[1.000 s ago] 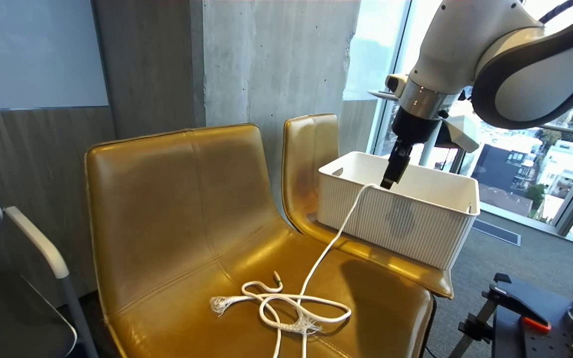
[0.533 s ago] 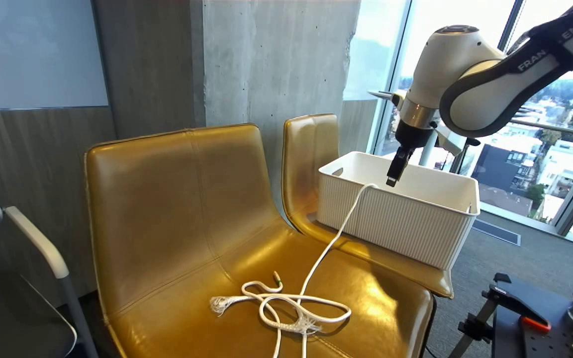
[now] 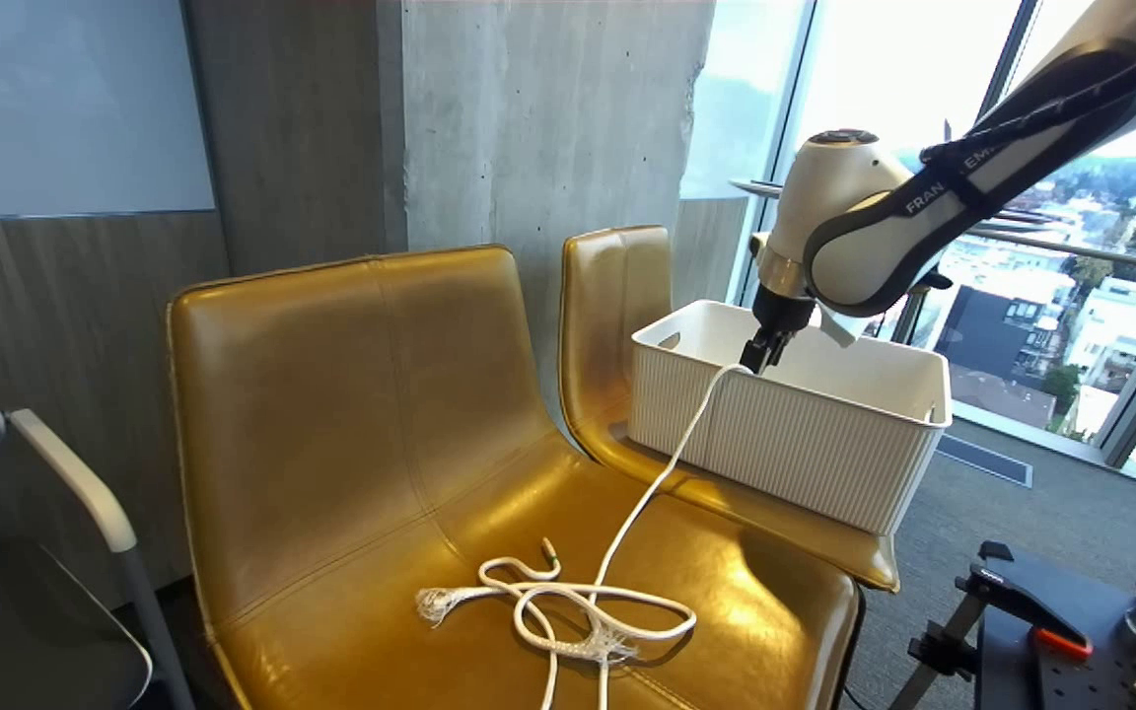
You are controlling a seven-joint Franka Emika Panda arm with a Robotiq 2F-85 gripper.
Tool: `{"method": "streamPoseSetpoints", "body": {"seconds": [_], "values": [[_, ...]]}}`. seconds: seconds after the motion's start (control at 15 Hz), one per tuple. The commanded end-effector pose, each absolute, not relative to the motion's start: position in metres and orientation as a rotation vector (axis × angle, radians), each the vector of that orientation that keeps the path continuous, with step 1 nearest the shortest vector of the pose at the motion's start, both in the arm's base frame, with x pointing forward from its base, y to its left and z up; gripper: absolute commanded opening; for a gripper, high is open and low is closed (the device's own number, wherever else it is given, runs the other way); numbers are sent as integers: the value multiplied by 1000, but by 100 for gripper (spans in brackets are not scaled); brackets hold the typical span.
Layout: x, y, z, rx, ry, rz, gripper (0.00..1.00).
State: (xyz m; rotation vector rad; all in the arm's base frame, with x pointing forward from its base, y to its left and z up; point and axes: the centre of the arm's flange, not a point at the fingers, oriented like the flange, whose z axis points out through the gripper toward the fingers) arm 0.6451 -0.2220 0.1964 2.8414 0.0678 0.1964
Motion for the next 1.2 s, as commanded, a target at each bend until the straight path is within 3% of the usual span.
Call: {"method": "streamPoseSetpoints", "body": {"seconds": [0.0, 1.13], "values": [[661, -239, 175, 2855, 71, 197, 100], [665, -283, 122, 2854, 162, 90, 100]]}}
